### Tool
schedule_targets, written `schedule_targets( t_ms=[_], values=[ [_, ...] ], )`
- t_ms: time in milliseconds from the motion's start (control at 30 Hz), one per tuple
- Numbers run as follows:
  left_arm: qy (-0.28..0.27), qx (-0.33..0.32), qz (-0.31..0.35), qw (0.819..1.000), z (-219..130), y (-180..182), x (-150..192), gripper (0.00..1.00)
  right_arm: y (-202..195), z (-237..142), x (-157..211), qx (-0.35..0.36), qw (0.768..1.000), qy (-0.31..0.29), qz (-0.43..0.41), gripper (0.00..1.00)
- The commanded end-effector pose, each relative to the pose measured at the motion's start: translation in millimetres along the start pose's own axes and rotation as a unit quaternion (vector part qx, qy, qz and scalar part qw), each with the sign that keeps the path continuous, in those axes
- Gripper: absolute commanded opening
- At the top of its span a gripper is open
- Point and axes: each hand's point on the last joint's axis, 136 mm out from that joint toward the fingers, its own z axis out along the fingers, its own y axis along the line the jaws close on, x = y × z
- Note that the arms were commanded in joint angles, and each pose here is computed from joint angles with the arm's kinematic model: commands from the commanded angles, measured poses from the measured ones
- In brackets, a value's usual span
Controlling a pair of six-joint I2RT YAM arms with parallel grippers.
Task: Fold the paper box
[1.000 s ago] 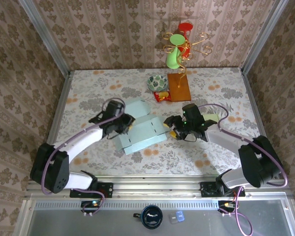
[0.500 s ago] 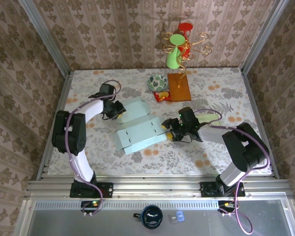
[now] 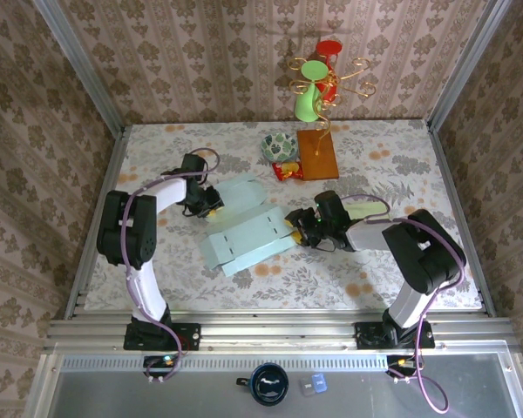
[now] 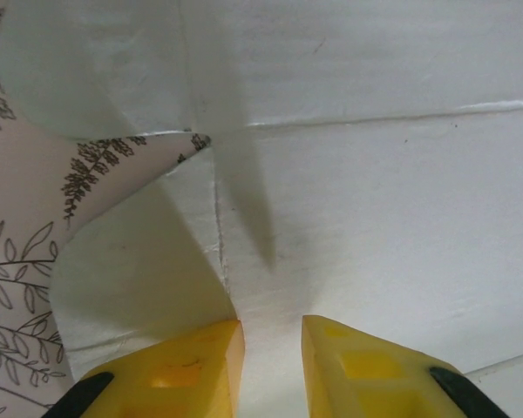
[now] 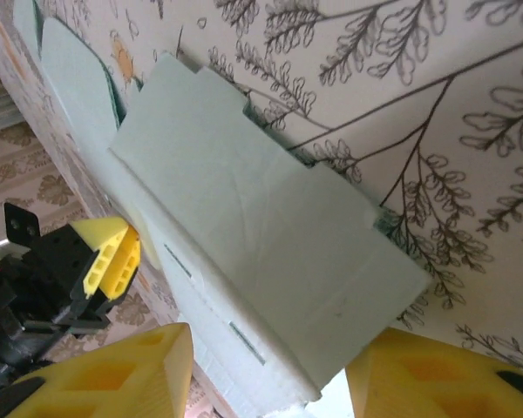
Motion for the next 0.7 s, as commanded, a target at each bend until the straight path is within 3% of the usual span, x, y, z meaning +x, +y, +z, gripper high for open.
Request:
schedule_targets(
  t_ms=[0, 267, 467, 567, 667],
  values=[
    [0.028, -0.029, 0.006, 0.999, 11, 18, 17, 0.27, 7, 5, -4, -0.018, 1.000, -0.011, -0.005, 0.43],
    [0.014, -0.024, 0.023, 0.999, 2, 9, 13, 0.27, 7, 5, 3, -0.005, 1.000, -0.010, 0.002, 0.22],
    [-0.058, -0.030, 0.106, 0.992, -43, -17, 7, 0.31, 15, -8, 4, 0.007, 0.999, -0.026, 0.021, 0.00],
    [-0.110, -0.023, 0.205, 0.972, -80, -44, 20, 0.35, 24, -17, 7, 0.017, 0.999, -0.027, 0.039, 0.00],
    [-0.137, 0.018, 0.349, 0.927, -111, -81, 63, 0.36, 31, -28, 13, 0.042, 0.997, -0.019, 0.060, 0.00]
  ],
)
